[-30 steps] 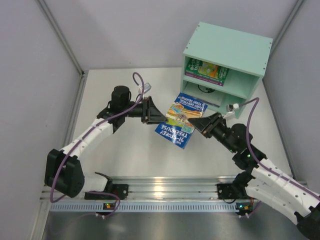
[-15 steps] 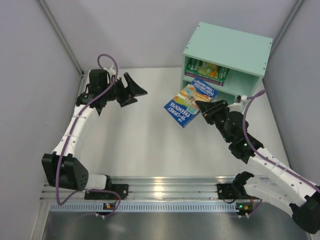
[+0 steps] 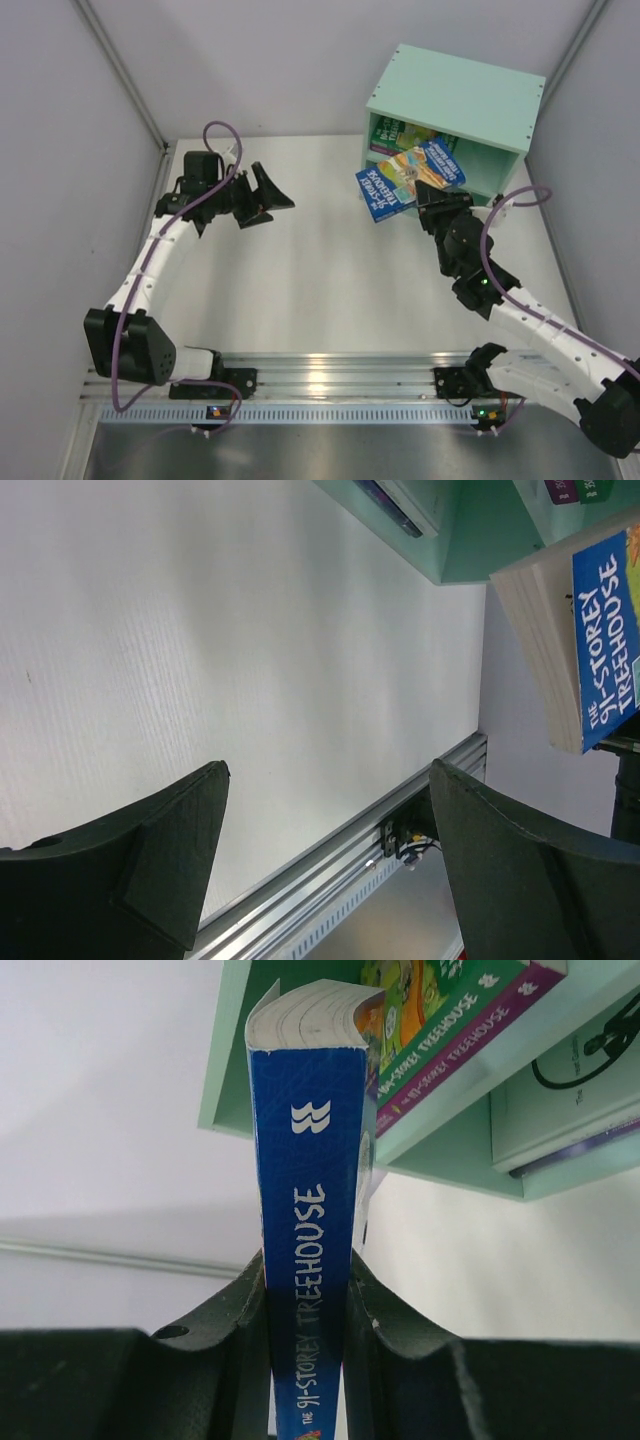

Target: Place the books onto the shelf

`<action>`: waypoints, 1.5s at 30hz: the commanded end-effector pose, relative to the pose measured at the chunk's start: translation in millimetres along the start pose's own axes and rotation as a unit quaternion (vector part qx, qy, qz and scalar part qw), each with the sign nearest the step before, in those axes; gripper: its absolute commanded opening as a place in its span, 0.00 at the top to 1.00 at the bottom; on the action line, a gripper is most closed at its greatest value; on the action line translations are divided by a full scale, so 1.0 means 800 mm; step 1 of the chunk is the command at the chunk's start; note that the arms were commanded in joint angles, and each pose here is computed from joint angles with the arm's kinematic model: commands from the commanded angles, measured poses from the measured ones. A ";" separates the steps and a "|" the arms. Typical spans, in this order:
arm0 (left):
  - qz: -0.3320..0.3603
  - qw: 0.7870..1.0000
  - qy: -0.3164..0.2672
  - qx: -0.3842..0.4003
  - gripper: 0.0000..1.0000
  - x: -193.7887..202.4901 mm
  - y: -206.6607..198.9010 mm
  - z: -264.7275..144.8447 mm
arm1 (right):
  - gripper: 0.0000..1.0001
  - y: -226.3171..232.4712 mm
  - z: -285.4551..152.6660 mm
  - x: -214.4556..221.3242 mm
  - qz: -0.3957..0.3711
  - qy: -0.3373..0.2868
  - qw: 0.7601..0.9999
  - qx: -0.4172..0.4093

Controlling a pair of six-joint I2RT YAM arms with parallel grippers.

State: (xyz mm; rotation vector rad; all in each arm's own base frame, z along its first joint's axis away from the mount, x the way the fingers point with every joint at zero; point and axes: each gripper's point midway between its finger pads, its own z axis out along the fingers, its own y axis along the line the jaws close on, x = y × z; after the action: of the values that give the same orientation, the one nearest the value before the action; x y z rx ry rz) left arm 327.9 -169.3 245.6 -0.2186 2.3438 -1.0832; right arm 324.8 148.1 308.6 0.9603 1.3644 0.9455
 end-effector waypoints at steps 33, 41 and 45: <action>0.036 0.997 -0.008 0.063 0.14 0.022 -0.031 -0.029 | 1.00 0.084 0.056 -0.101 0.200 -0.221 0.950 -0.091; 0.038 0.996 -0.008 0.077 0.15 0.023 -0.041 -0.033 | 1.00 0.074 0.079 -0.093 0.199 -0.236 0.948 -0.074; 0.039 0.996 -0.008 0.081 0.15 0.025 -0.046 -0.035 | 1.00 0.065 0.091 -0.091 0.200 -0.255 0.944 -0.065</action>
State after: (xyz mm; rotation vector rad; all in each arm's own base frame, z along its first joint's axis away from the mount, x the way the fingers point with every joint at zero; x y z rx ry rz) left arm 295.1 -177.1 255.5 -0.1504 2.3129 -1.1886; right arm 399.4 114.8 322.0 1.2469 0.9272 0.8495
